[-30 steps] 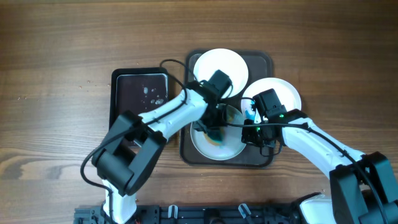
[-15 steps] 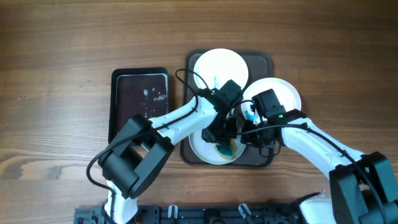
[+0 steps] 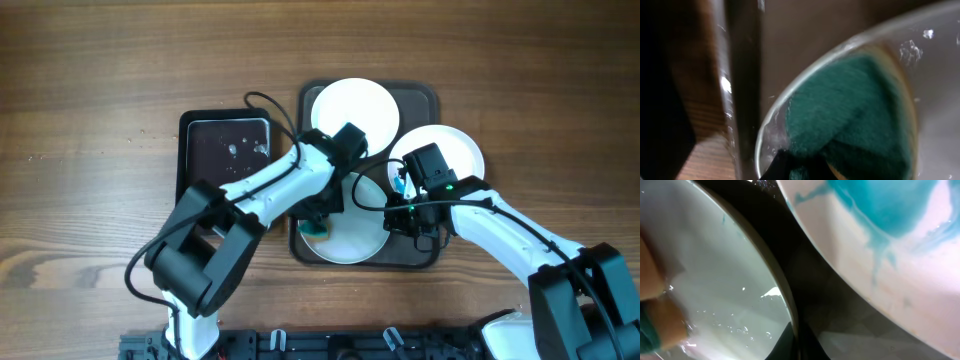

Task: Clean dirty plates on tray and stack at the side
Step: 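Scrub the lower-left plate with the sponge in the left gripper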

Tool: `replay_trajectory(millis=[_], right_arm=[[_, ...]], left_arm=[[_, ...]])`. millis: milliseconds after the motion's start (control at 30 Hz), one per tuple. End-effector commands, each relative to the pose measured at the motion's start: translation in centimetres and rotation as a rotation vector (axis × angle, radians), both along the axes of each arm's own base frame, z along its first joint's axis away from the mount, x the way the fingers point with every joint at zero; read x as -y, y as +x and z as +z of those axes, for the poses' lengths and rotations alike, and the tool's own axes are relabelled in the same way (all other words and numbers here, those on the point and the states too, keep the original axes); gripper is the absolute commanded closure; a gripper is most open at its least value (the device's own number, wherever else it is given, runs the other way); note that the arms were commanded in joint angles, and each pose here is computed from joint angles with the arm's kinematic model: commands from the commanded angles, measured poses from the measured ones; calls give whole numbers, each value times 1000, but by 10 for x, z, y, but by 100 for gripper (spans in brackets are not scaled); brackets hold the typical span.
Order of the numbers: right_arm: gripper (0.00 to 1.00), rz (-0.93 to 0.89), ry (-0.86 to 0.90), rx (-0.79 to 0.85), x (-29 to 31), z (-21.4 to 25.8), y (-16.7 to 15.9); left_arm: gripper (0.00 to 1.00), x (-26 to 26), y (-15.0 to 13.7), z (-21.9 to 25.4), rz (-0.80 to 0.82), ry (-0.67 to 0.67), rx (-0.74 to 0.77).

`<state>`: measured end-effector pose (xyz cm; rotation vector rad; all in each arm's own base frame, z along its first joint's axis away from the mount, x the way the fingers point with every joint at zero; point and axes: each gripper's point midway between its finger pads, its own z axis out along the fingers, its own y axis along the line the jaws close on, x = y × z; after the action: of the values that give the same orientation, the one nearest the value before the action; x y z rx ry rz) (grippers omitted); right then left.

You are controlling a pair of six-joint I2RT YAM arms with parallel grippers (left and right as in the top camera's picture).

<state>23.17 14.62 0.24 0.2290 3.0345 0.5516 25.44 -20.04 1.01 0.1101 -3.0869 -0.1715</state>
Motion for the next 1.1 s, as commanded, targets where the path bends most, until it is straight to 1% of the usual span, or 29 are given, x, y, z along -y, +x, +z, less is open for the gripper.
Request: replay_trajectory(millis=[0,100,133,200,367,467,667,800,867,1067], right_arm=[[96,-14,-60,10,11,-4,5],[96,-12,-60,10,12,-4,5],[96,-9,-60,11,12,-4,5],[96,3,-62,16,12,-4,5],[96,14,-63,20,12,-4,5],[96,16,-63,21,12,-4,5],[96,22,-64,21,12,-4,4],[96,25,-65,19,12,-5,4],[96,29,-65,20,12,-5,4],[96,31,-66,21,12,-5,4]], left_arm=[[96,-21,29,3,71,58,133],[96,15,23,-3,74,-120,71],[96,33,21,-4,72,-207,43],[96,60,18,-4,58,-329,9],[96,97,9,0,2,-466,-18],[96,123,2,8,-96,-563,-18],[96,142,-1,11,-141,-610,7],[96,143,-4,4,-140,-609,-16],[96,143,-9,1,-184,-619,-39],[96,119,-24,-6,-302,-547,-100]])
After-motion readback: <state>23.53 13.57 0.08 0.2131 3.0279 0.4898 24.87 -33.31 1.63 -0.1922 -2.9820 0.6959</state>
